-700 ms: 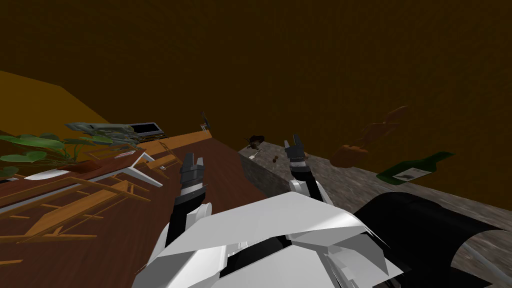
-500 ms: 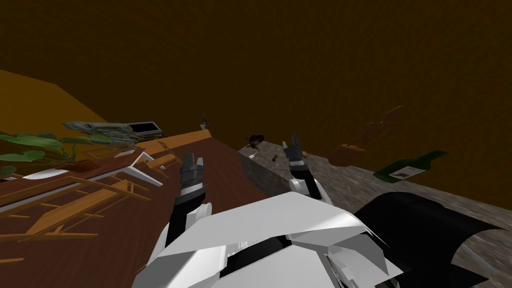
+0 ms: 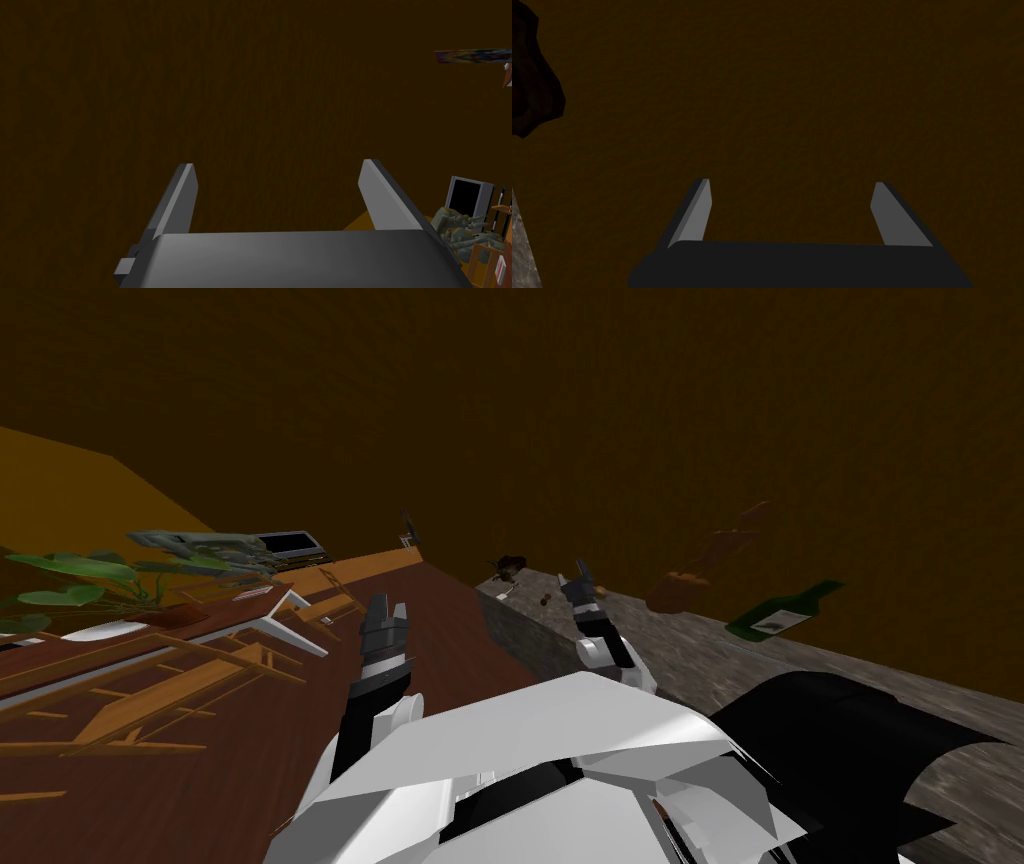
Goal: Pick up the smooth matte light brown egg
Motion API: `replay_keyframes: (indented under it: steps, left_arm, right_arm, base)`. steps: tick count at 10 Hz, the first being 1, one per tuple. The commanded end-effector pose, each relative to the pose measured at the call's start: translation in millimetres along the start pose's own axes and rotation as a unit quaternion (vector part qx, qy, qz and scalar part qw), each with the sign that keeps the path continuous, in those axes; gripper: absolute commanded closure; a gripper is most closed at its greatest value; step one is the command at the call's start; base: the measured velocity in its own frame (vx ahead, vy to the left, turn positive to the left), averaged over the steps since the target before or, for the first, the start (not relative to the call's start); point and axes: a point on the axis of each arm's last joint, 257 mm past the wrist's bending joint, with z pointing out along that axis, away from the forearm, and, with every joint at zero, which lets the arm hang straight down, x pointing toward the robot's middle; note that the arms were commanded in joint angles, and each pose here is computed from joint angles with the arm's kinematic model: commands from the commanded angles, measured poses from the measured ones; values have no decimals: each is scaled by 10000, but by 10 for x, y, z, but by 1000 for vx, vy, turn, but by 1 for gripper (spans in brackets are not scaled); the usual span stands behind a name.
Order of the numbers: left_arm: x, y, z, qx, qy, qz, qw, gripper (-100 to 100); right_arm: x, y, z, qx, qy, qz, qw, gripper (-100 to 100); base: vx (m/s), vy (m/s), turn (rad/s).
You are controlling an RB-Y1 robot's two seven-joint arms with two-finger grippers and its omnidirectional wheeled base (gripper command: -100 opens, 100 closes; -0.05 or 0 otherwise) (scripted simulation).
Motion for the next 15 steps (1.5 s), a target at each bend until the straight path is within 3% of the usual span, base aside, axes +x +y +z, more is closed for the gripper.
replay_keyframes:
  steps: [1,4,5,6,7,8,9,10,11,12,13,14,15]
  left_arm:
    - [0,0,0,0,0,0,10000,0]
    - [0,0,0,0,0,0,10000,0]
    - [0,0,0,0,0,0,10000,0]
    - [0,0,0,0,0,0,10000,0]
    - [0,0,0,0,0,0,10000,0]
    - [0,0,0,0,0,0,10000,0]
    - [0,0,0,0,0,0,10000,0]
    - [0,0,0,0,0,0,10000,0]
    - [0,0,0,0,0,0,10000,0]
    - [0,0,0,0,0,0,10000,0]
    - [0,0,0,0,0,0,10000,0]
    - [0,0,0,0,0,0,10000,0]
    - [0,0,0,0,0,0,10000,0]
  right_arm:
    - [-78,-165,25,203,-43,352,9992,-100]
    - [-215,-455,104,581,-158,931,9938,-100]
    - [-215,-455,104,580,-160,977,9934,-100]
    - [-292,-609,143,781,-241,1273,9885,-100]
    - [-292,-609,143,780,-244,1302,9881,-100]
    - [-373,-766,180,986,-342,1608,9815,-100]
    - [-373,-766,180,985,-345,1636,9810,-100]
    - [-457,-922,215,1185,-456,1937,9728,-100]
    - [-458,-927,214,1192,-465,1974,9719,-100]
    - [-545,-1075,248,1379,-582,2242,9630,-100]
    - [-547,-1088,244,1400,-604,2314,9608,-100]
    - [-625,-1225,280,1591,-727,2568,9505,-100]
    - [-640,-1249,269,1604,-763,2654,9476,-100]
  base:
    - [-66,-5,-4]
    - [-71,-3,-4]
    - [-51,-8,3]
    - [-58,-6,0]
    - [-51,-5,0]
    - [-45,-1,2]
    - [-40,1,3]
    - [-49,2,6]
    - [-45,-6,3]
    - [-51,-12,7]
    - [-39,-8,4]
    - [-41,-6,11]
    - [-33,-5,7]
